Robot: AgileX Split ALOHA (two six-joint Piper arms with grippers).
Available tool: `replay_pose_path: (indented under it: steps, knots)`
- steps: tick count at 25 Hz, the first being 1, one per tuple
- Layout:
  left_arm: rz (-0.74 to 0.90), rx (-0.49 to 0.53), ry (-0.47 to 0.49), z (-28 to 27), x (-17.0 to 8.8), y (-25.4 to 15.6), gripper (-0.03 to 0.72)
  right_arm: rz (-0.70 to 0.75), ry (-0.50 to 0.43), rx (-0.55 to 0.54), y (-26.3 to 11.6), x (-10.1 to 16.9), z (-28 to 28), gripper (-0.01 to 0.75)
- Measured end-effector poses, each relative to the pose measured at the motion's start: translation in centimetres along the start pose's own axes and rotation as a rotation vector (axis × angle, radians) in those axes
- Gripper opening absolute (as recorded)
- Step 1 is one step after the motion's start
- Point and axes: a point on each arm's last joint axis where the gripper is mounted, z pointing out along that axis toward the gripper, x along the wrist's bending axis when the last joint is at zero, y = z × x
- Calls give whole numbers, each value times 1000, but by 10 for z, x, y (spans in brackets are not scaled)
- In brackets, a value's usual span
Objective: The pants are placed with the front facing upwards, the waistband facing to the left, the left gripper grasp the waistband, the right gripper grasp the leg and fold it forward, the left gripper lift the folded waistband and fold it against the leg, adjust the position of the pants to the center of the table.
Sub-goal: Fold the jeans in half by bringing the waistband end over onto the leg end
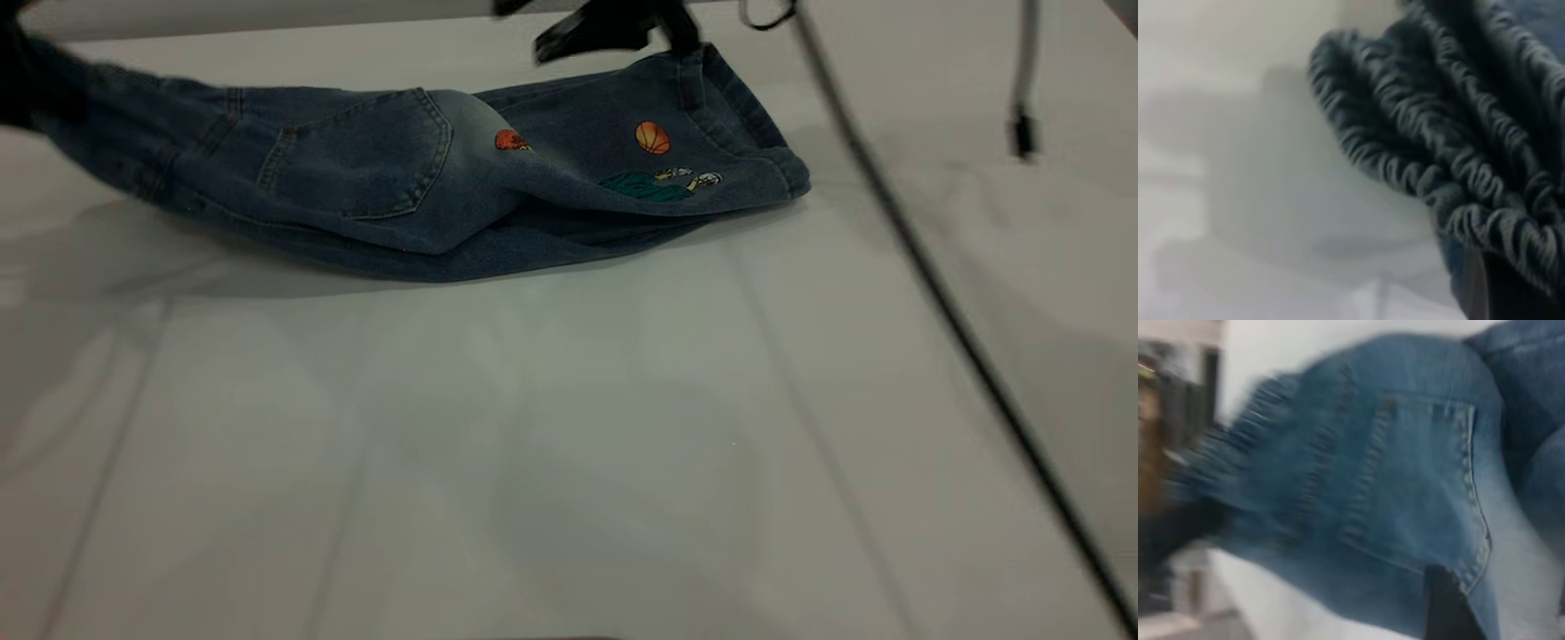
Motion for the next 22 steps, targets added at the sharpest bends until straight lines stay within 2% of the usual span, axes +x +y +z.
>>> replay_pose_path:
  steps: [4, 10, 14, 18, 22]
  knots:
    - [128, -68, -72, -24, -34, 2, 87, -45, -77, 42, -17, 1, 29, 296]
    - [262, -144, -188, -54, -84, -8, 87, -16, -110, 108, -43, -19, 69, 296]
    - [321, -164, -258, -65, -113, -16, 87, -30, -114, 138, -55, -15, 84, 296]
    - [377, -208, -313, -76, -135, -8, 87, -47, -119, 155, -55, -13, 81, 296]
    - [399, -247, -332, -83, -143, 2, 87, -89, -167, 129, -32, -21, 48, 296]
